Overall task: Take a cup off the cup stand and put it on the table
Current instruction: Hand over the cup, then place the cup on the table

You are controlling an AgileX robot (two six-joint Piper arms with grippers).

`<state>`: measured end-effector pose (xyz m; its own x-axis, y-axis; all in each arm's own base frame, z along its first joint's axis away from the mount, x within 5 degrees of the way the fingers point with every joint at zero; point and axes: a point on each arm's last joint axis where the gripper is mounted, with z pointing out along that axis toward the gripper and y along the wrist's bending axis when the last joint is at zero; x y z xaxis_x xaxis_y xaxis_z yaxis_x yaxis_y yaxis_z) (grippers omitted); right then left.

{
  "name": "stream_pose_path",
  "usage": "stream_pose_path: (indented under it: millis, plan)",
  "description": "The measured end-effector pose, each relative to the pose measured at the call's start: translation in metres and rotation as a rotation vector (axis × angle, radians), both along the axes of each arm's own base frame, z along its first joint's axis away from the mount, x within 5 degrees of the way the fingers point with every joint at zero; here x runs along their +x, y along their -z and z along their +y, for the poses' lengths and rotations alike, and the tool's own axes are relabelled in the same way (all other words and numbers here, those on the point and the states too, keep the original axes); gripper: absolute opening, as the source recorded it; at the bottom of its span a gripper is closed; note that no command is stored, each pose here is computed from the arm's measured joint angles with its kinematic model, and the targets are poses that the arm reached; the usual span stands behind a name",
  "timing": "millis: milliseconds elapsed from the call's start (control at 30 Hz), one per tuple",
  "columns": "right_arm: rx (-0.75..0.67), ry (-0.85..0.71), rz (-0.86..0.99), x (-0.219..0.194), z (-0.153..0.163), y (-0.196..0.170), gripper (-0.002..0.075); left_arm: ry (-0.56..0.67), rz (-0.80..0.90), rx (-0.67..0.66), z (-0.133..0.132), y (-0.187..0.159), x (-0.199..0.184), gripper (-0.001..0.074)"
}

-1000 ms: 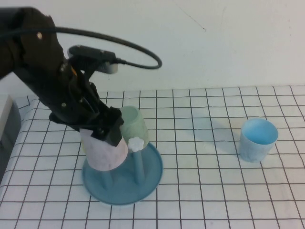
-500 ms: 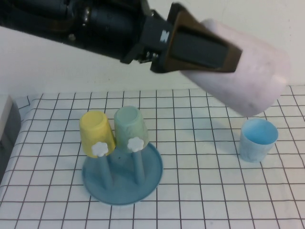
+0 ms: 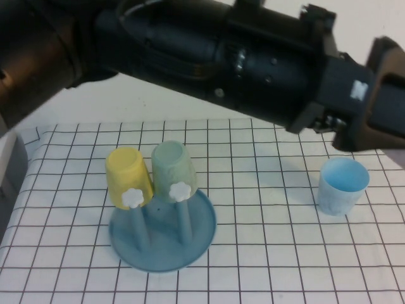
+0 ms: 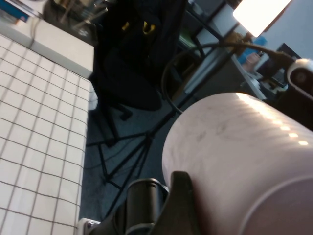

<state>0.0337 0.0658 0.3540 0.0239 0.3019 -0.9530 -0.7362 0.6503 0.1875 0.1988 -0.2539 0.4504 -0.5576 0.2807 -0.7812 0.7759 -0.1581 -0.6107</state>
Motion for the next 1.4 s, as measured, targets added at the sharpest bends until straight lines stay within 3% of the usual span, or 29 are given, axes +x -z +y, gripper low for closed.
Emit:
stream_pose_path:
  millis: [133,200,300,367,467,633,800,867,933,1067,1133,1233,1400]
  plan:
    - [0.009,-0.002,-0.009,0.000,0.000,-0.001,0.0416,0.042,0.004,-0.004,-0.020,0.012,-0.002,0.0561]
    - [0.001,0.005,-0.027,0.000,0.000,-0.002,0.0333,0.058,0.008,-0.016,-0.026,0.016,-0.002,0.0561]
    - [0.005,0.007,-0.044,0.001,-0.001,-0.003,0.0139,0.080,0.008,-0.061,-0.032,0.017,-0.002,0.0561]
    - [0.022,-0.011,-0.053,-0.001,0.000,-0.005,0.0078,0.091,0.016,-0.085,-0.033,0.016,-0.001,0.0561]
    - [0.024,-0.014,-0.058,-0.001,0.000,-0.005,0.0062,0.097,0.020,-0.093,-0.033,0.017,-0.001,0.0571]
    - [-0.011,0.009,-0.077,0.000,0.000,-0.004,0.0026,0.082,0.020,-0.092,-0.034,0.017,0.001,0.0674]
    - [-0.037,0.032,-0.075,0.002,-0.001,-0.003,0.0025,0.076,0.001,-0.090,-0.033,0.014,0.003,0.0673]
    - [-0.051,0.040,-0.055,0.006,-0.002,-0.001,0.0023,0.061,-0.023,-0.085,-0.030,0.012,0.008,0.0628]
    - [-0.064,0.041,-0.011,0.012,-0.002,0.001,0.0022,0.027,-0.058,-0.046,-0.024,0.010,0.015,0.0528]
    - [-0.205,0.047,0.126,0.034,-0.003,0.010,0.0021,-0.037,-0.149,0.072,-0.010,0.009,0.026,0.0202]
    - [-0.285,0.029,0.210,0.046,-0.004,0.011,0.0020,-0.071,-0.192,0.176,-0.003,0.013,0.030,0.0086]
    - [-0.416,-0.013,0.329,0.064,-0.005,0.006,0.0020,-0.122,-0.249,0.339,0.007,0.021,0.033,0.0026]
    - [-0.615,-0.123,0.502,0.101,-0.011,-0.010,0.0020,-0.250,-0.332,0.600,0.027,0.027,0.035,0.0003]
